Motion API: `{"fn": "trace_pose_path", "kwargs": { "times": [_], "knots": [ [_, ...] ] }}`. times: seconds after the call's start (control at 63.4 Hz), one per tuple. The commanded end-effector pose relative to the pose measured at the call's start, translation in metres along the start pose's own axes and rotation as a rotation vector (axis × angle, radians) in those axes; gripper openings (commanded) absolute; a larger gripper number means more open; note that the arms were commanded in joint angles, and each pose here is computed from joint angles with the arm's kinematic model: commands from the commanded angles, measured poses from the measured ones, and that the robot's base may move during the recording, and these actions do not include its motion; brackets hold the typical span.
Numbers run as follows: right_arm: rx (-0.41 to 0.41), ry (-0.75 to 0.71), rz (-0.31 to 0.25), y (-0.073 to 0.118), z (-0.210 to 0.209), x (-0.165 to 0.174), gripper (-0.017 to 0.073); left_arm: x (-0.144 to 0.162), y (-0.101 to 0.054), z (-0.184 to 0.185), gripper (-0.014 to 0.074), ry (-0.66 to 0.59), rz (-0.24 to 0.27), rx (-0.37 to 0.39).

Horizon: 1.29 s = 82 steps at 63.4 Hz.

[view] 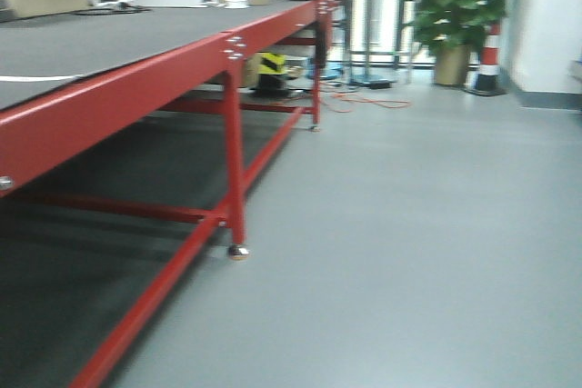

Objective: Place valve from conveyor to right shelf box
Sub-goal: 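Drive away from the conveyor holding a valve in each gripper, then drive up to the steel shelf of blue bins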

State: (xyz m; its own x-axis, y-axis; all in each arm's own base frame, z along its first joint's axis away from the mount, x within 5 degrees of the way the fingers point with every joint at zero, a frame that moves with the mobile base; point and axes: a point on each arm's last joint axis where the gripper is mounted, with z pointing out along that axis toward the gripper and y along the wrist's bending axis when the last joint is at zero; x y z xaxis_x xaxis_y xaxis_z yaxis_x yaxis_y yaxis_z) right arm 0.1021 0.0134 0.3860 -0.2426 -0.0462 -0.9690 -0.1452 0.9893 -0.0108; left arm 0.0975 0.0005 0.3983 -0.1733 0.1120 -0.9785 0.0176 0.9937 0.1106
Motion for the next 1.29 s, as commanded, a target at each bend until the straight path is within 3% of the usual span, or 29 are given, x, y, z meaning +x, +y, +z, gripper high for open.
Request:
{"fn": "trace_pose_path", "kwargs": {
  "times": [0.0, 1.277],
  "knots": [
    [0.014, -0.107, -0.008, -0.0009, -0.0051, -0.0113, -0.0153, -0.0065, 0.0005, -0.0026, -0.0111, -0.065, -0.012, -0.005],
    [0.014, -0.107, -0.008, -0.0009, -0.0051, -0.0113, -0.0153, -0.0065, 0.0005, -0.0026, -0.0111, -0.065, -0.012, -0.005]
  ]
}}
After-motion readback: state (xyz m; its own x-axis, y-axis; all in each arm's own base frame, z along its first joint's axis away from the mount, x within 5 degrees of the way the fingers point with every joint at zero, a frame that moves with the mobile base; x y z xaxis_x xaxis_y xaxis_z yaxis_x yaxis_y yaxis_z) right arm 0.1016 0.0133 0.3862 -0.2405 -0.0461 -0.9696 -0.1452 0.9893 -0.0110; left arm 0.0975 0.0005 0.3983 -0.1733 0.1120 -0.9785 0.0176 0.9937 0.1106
